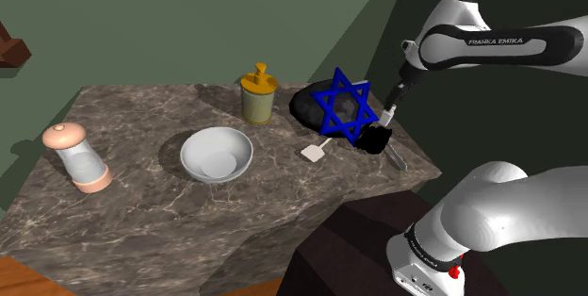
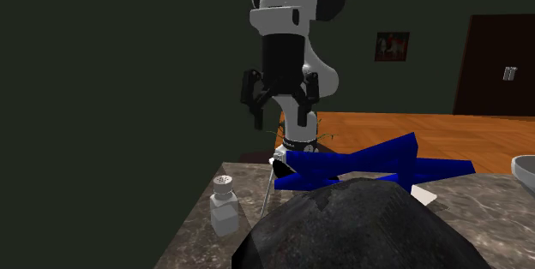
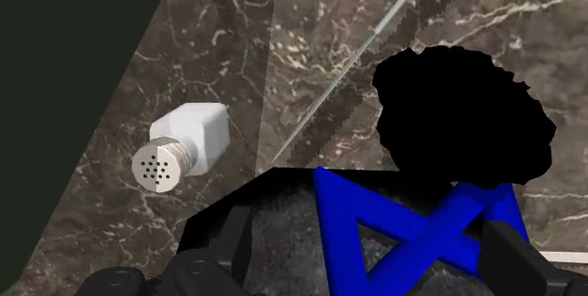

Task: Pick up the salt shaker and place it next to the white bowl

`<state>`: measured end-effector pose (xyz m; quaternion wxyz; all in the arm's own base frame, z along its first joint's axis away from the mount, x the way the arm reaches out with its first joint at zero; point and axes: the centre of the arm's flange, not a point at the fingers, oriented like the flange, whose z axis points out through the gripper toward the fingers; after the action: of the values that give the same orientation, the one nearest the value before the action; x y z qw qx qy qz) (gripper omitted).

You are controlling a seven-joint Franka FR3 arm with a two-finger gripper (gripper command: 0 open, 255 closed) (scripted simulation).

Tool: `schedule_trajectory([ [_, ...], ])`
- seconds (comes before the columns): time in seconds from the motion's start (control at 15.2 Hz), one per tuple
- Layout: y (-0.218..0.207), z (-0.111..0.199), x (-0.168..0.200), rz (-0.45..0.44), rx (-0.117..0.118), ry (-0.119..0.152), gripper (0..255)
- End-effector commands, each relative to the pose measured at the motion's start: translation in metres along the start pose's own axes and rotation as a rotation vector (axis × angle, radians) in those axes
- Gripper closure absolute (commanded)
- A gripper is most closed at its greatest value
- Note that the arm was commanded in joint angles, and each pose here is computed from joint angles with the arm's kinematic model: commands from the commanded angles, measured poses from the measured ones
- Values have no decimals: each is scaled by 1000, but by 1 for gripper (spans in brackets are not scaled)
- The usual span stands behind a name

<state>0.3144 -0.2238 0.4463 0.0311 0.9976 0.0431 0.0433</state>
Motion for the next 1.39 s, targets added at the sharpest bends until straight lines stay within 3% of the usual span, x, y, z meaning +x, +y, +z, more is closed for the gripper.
schedule_trajectory([
  [0.0, 22, 16, -3, -13, -9, 2, 0],
  [0.53, 105, 75, -11, -58, -38, 10, 0],
  [1.06, 107, 115, -11, -58, -38, 10, 0],
  [1.32, 107, 115, -11, -58, -38, 10, 0],
])
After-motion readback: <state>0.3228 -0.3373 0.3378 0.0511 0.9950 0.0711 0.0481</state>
